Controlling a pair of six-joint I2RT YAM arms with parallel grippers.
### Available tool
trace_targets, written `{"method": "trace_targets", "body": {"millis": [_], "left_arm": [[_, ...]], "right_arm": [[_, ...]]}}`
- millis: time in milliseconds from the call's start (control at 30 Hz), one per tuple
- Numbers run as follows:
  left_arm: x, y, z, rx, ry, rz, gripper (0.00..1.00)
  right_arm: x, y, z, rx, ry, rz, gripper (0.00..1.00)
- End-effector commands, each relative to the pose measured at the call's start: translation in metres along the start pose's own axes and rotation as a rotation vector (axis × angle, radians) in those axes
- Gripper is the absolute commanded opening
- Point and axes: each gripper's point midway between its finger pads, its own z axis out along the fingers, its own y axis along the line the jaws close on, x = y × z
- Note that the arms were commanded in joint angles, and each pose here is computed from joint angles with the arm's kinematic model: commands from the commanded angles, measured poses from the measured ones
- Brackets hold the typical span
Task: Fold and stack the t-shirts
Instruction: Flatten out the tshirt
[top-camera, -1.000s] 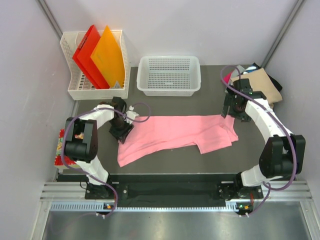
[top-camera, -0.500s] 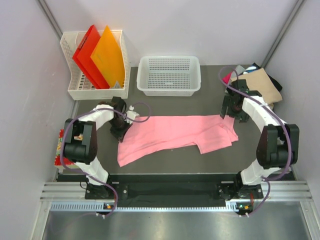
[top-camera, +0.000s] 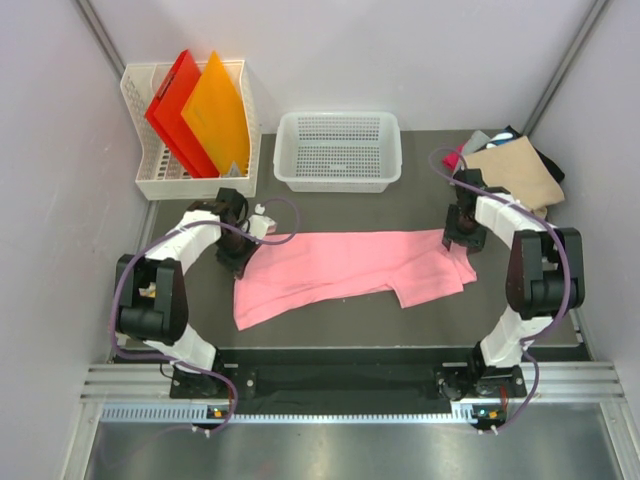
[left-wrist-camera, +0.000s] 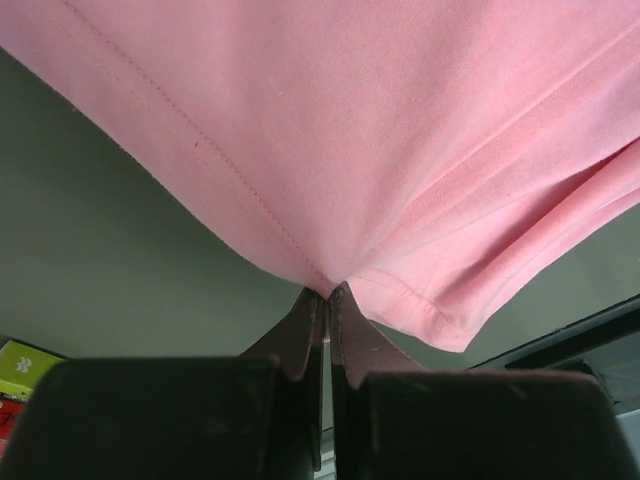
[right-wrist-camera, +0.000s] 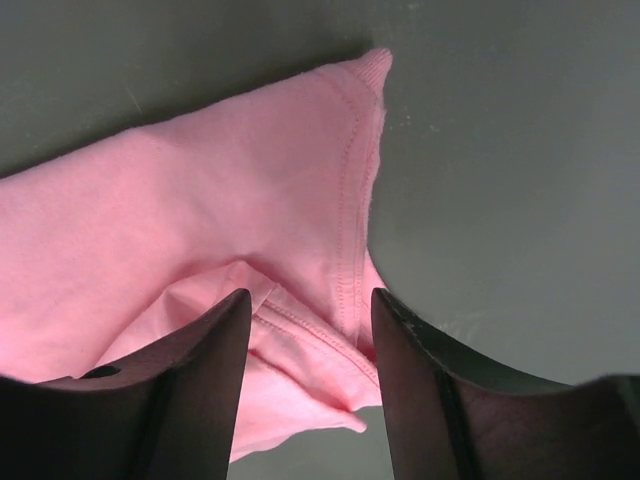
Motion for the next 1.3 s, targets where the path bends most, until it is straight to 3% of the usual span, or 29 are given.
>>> {"method": "trace_targets", "body": {"millis": [0, 167, 333, 467, 700, 933, 1067, 1233, 1267], "left_arm": [[0.004, 0.001, -0.011, -0.019, -0.001, 0.009, 0.0], [0.005, 0.003, -0.012, -0.033, 0.005, 0.007, 0.0], [0.005, 0.005, -0.015, -0.042, 0.005, 0.012, 0.0], [0.004, 0.005, -0.016, -0.046, 0.0, 0.01, 0.0], [-0.009, 0.012, -0.035, -0.079, -0.036, 0.018, 0.0], [-0.026, 0.017, -0.059, -0.116, -0.099, 0.026, 0.04], [-0.016, 0.014, -0.052, -0.103, -0.066, 0.025, 0.24], [-0.004, 0.008, -0.041, -0.092, -0.053, 0.017, 0.23], [-0.003, 0.008, -0.042, -0.092, -0.057, 0.018, 0.19]], "right_arm": [[-0.011, -0.006, 0.011, 0.025, -0.03, 0.01, 0.49], [-0.011, -0.003, 0.023, 0.022, -0.009, 0.015, 0.33], [-0.011, -0.005, 0.028, 0.024, 0.001, 0.019, 0.26], [-0.016, -0.004, 0.019, 0.011, -0.021, 0.032, 0.0], [-0.053, 0.002, -0.064, -0.103, -0.209, 0.088, 0.0], [-0.042, -0.007, -0.156, -0.215, -0.374, 0.11, 0.0], [-0.018, -0.008, -0.169, -0.253, -0.368, 0.111, 0.0], [0.016, -0.012, -0.161, -0.258, -0.323, 0.109, 0.0], [0.021, -0.013, -0.158, -0.256, -0.312, 0.111, 0.0]]}}
